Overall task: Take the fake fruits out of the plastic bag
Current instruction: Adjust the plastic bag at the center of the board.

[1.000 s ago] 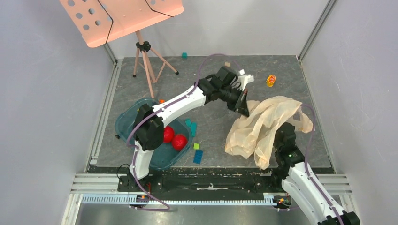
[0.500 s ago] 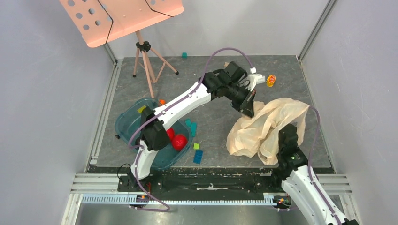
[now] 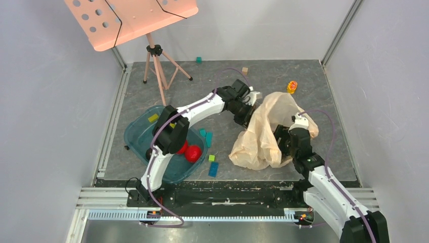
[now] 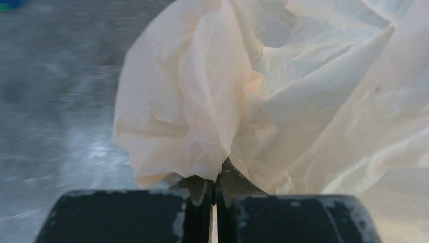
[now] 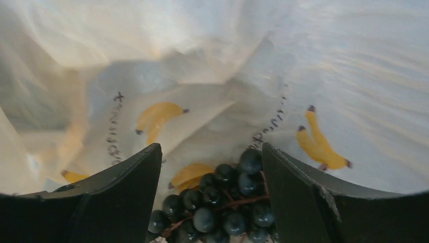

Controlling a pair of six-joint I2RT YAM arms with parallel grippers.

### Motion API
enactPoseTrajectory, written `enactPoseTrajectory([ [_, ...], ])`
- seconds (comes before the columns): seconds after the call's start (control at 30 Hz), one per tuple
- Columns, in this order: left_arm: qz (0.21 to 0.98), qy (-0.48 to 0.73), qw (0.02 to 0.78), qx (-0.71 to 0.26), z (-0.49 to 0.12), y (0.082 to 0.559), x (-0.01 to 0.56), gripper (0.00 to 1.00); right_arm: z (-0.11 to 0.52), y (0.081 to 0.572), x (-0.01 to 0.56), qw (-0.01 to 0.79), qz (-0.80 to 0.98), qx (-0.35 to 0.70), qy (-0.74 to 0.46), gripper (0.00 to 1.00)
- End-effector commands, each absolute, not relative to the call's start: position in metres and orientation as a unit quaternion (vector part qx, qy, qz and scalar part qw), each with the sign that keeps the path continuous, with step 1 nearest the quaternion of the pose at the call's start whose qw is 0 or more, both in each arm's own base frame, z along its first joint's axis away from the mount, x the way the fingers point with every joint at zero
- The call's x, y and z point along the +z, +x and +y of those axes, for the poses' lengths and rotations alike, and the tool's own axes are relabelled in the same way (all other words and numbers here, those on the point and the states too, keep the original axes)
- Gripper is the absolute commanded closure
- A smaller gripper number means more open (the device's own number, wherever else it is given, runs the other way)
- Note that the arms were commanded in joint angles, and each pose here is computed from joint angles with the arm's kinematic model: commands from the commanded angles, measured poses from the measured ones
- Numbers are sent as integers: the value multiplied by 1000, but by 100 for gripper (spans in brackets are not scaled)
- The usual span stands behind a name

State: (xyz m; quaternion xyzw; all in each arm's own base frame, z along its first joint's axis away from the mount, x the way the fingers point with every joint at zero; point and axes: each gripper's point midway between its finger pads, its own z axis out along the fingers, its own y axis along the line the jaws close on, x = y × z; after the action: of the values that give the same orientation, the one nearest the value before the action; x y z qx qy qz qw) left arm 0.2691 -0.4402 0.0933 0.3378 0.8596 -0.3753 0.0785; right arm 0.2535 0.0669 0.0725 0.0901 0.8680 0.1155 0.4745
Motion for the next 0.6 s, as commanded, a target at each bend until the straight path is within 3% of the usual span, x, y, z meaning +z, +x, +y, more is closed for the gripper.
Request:
enactPoseTrajectory([
  [0.0, 852, 304, 156, -397, -435, 312, 120, 98, 46, 269, 95, 507, 853, 60, 109, 24],
  [0.3, 833, 332, 137, -421, -456, 274, 119, 98, 40, 284, 110, 515, 839, 79, 154, 25],
  [0.57, 820, 351, 122, -434, -479, 232, 110, 98, 24, 270, 97, 500, 833, 87, 219, 36],
])
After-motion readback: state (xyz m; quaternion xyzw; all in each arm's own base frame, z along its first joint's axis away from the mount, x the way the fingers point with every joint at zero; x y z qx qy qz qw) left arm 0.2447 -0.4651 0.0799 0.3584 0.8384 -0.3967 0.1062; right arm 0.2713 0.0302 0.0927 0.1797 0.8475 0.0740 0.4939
